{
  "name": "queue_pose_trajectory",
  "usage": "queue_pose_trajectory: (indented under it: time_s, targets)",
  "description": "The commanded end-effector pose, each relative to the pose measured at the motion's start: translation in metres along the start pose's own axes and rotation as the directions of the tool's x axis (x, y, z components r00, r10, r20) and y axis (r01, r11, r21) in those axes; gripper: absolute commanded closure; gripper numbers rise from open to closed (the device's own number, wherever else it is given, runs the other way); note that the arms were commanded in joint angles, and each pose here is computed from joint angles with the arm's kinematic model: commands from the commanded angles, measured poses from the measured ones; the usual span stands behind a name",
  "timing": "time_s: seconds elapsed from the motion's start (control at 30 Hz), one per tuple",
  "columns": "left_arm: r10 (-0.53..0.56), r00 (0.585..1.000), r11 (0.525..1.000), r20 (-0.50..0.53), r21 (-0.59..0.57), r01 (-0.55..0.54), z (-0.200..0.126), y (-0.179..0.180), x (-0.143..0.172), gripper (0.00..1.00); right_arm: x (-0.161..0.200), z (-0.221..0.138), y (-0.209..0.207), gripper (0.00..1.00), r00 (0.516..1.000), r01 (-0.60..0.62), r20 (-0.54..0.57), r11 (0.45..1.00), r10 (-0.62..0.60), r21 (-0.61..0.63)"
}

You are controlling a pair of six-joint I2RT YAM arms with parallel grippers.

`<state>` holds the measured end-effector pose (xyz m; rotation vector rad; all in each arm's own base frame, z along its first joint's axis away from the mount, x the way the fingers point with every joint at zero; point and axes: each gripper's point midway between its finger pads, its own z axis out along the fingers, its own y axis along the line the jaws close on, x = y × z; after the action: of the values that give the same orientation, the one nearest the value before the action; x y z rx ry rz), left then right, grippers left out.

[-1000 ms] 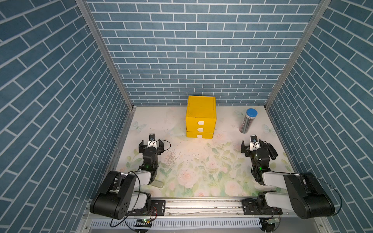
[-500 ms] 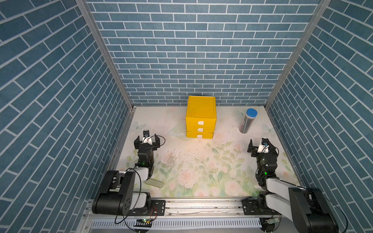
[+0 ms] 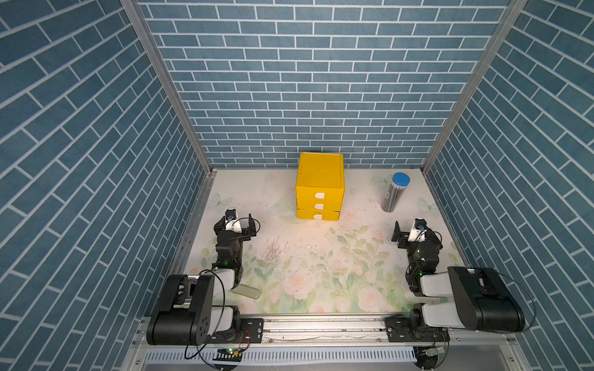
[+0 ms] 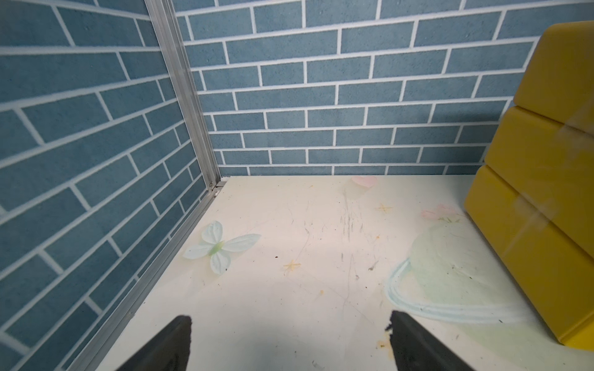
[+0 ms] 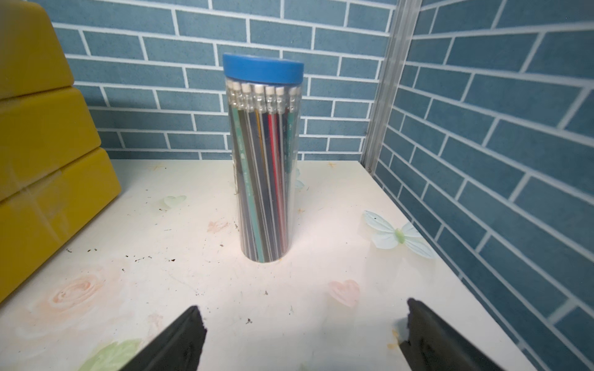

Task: Please put the sticky notes in the drawer by color
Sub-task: Reset both arms

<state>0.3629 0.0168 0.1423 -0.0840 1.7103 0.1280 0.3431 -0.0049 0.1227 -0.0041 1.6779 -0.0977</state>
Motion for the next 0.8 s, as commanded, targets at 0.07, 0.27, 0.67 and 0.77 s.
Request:
queue_pose_trajectory:
  time_s: [0.07,0.27,0.67,0.77]
  targets:
    - [-0.011,0.998,0.998,-0.061,0.06,0.014,0.03,-0.014,0.01,0.0,-0.01,0.019,0.007,0.0,1.0,-0.001,0.028,0.999,0.002,-0.037]
    - [-0.027,1.0,0.998,-0.006,0.048,0.027,0.015,-0.009,0.014,0.0,-0.007,0.027,0.004,0.0,1.0,-0.003,-0.007,1.0,0.003,-0.012]
    - [-0.021,1.0,0.999,0.002,0.05,0.021,0.013,-0.01,0.014,0.0,-0.009,0.026,0.005,0.0,1.0,0.005,0.003,1.0,-0.005,-0.005]
    - [-0.023,1.0,0.998,0.006,0.05,0.023,0.013,-0.01,0.013,0.0,-0.009,0.026,0.005,0.0,1.0,0.005,0.002,1.0,-0.005,-0.005]
